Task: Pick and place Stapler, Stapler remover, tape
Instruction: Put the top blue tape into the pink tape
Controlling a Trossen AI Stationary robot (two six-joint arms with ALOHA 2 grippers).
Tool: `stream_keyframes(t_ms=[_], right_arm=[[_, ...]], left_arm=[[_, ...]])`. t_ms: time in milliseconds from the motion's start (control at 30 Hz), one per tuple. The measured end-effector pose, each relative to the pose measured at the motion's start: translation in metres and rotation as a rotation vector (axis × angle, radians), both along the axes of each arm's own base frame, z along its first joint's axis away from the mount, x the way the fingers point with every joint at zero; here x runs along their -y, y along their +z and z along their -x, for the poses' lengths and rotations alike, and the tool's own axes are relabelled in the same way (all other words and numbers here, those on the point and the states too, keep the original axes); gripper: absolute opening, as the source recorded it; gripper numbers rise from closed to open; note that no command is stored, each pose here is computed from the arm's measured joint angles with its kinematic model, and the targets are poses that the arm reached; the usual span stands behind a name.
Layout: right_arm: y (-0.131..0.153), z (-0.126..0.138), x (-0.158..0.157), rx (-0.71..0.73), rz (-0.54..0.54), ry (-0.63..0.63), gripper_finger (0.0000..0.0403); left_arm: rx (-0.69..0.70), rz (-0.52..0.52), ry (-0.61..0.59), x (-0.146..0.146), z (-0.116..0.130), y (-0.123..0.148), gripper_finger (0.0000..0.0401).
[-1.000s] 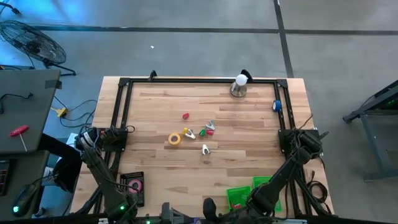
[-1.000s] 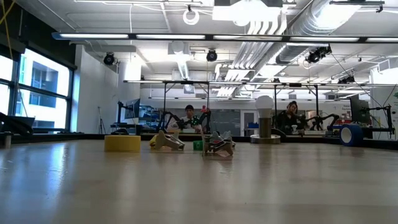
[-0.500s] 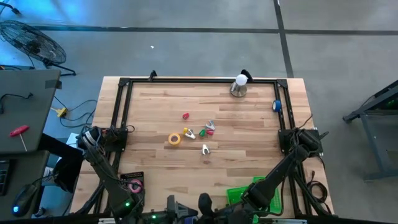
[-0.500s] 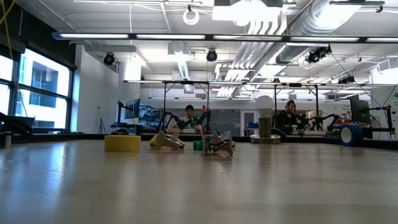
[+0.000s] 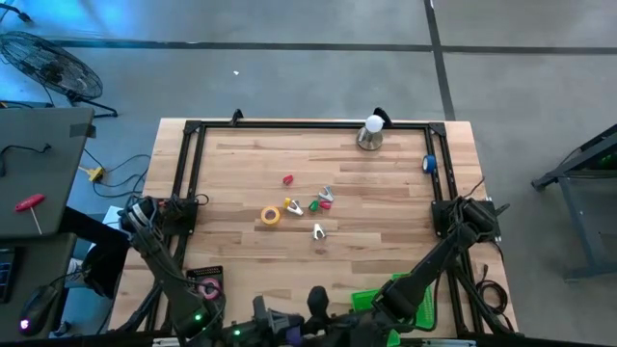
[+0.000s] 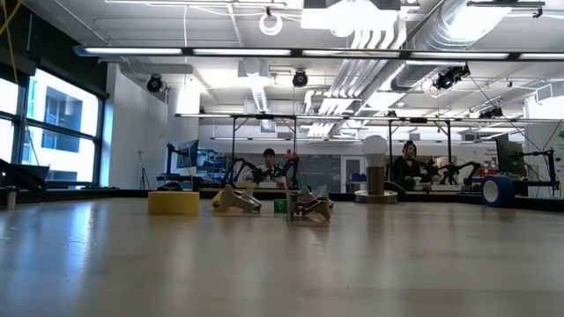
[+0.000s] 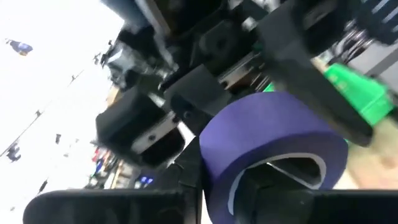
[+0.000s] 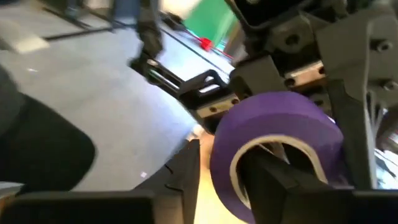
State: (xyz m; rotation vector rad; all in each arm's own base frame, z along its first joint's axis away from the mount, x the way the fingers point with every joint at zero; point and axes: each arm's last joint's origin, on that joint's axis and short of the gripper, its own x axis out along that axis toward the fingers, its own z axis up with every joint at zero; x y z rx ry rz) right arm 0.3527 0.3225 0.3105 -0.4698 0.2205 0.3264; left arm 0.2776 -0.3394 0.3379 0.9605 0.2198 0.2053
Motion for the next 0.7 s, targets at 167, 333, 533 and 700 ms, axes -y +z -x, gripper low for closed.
stream_keyframes(t_ms=[167, 333, 533, 700], right_arm=[[-0.004, 0.013, -0.007, 0.015, 0.078, -0.180, 0.0155], [-0.011, 0.032, -0.020, 0.015, 0.174, -0.263, 0.0207], [-0.018, 0.059, -0.031, 0.023, 0.261, -0.388, 0.0234], [-0.023, 0.069, -0.032, 0.025, 0.275, -0.464, 0.0235]], left_arm=[[0.008, -0.015, 0.040, 0.001, 0.004, 0.001, 0.0038], [0.050, -0.024, 0.170, 0.001, 0.014, 0.006, 0.0038], [0.083, -0.052, 0.262, 0.013, 0.039, 0.005, 0.0038], [0.097, -0.013, 0.192, 0.027, 0.063, 0.008, 0.0038]])
